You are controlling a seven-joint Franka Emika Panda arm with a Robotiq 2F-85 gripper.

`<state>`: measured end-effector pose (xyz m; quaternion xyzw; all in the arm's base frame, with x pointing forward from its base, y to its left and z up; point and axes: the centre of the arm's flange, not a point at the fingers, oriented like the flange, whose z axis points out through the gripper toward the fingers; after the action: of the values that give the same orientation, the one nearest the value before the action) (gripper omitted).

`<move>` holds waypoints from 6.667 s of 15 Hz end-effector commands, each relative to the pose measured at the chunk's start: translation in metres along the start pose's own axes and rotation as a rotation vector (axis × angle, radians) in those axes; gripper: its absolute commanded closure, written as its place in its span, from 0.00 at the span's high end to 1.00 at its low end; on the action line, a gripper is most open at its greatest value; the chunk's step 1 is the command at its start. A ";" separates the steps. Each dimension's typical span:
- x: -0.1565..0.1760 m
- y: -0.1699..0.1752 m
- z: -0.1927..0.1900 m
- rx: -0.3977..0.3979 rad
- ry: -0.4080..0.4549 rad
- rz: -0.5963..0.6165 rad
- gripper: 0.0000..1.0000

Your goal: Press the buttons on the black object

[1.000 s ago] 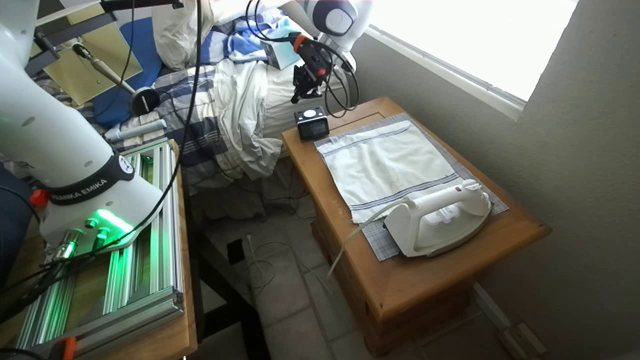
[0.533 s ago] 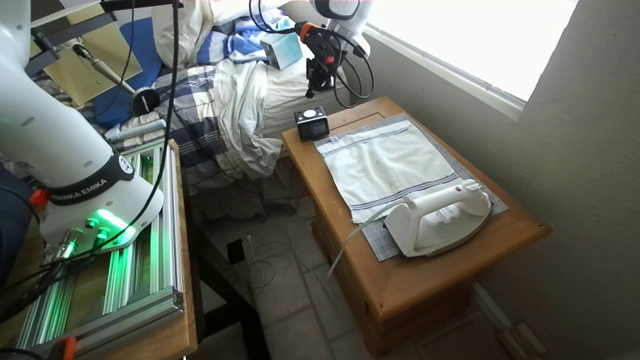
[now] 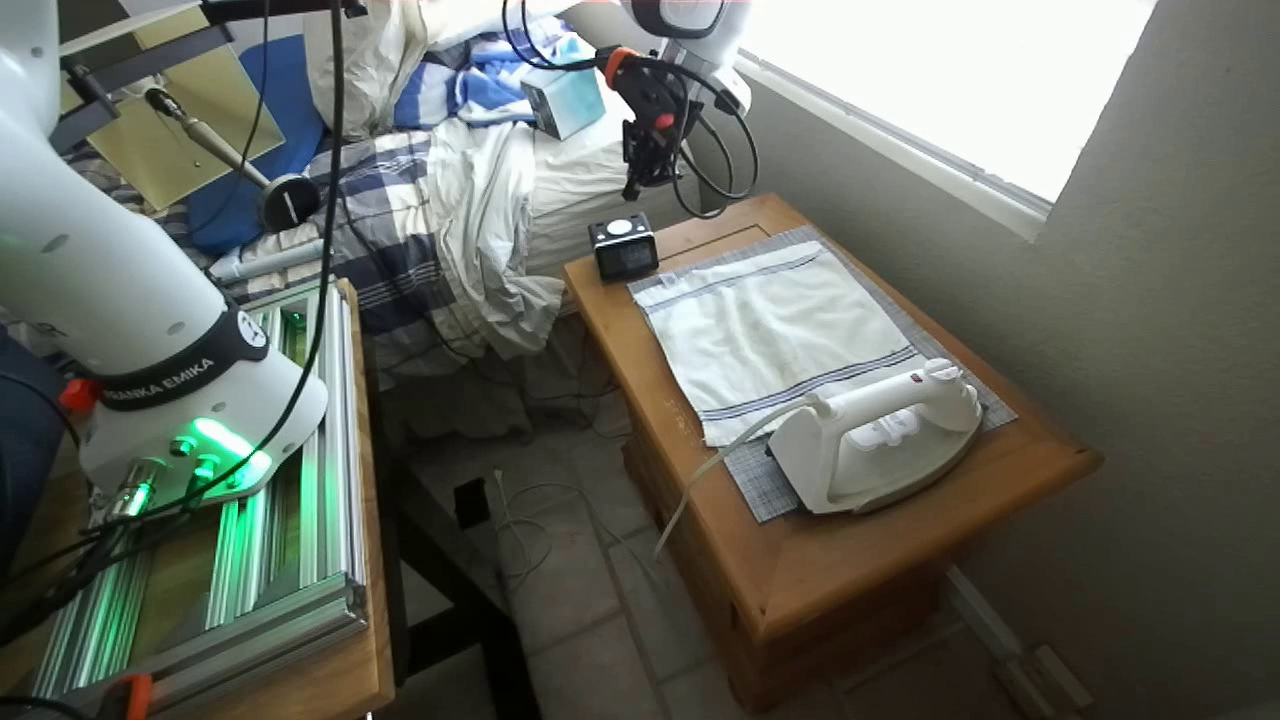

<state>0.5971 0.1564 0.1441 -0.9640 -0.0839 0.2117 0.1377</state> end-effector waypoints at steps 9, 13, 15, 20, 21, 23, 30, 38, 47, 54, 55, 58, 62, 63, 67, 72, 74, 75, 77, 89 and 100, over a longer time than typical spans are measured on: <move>0.025 0.046 0.011 0.066 -0.016 0.028 0.00; 0.033 0.050 0.018 0.088 -0.026 0.005 0.00; 0.035 0.048 0.020 0.098 -0.034 -0.013 0.00; 0.036 0.041 0.025 0.125 -0.064 -0.051 0.00; 0.036 0.041 0.026 0.129 -0.070 -0.055 0.00; 0.036 0.041 0.026 0.139 -0.078 -0.065 0.00; 0.044 0.048 0.031 0.152 -0.108 -0.055 0.00; 0.053 0.050 0.036 0.167 -0.124 -0.060 0.00; 0.053 0.046 0.038 0.189 -0.157 -0.081 0.00; 0.058 0.050 0.040 0.190 -0.156 -0.071 0.00; 0.059 0.052 0.040 0.191 -0.155 -0.070 0.00; 0.061 0.054 0.041 0.192 -0.157 -0.062 0.00; 0.062 0.053 0.042 0.200 -0.173 -0.064 0.00; 0.062 0.052 0.043 0.200 -0.177 -0.064 0.00; 0.063 0.051 0.046 0.207 -0.200 -0.066 0.00; 0.064 0.048 0.048 0.211 -0.208 -0.075 0.00; 0.064 0.048 0.048 0.206 -0.203 -0.076 0.00; 0.065 0.048 0.048 0.203 -0.202 -0.073 0.00; 0.065 0.050 0.048 0.199 -0.199 -0.071 0.00; 0.074 0.059 0.064 0.196 -0.230 -0.043 0.00; 0.026 -0.024 0.011 0.090 -0.101 -0.120 0.00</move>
<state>0.6359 0.1825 0.0954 -0.9248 -0.1425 0.2828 0.2111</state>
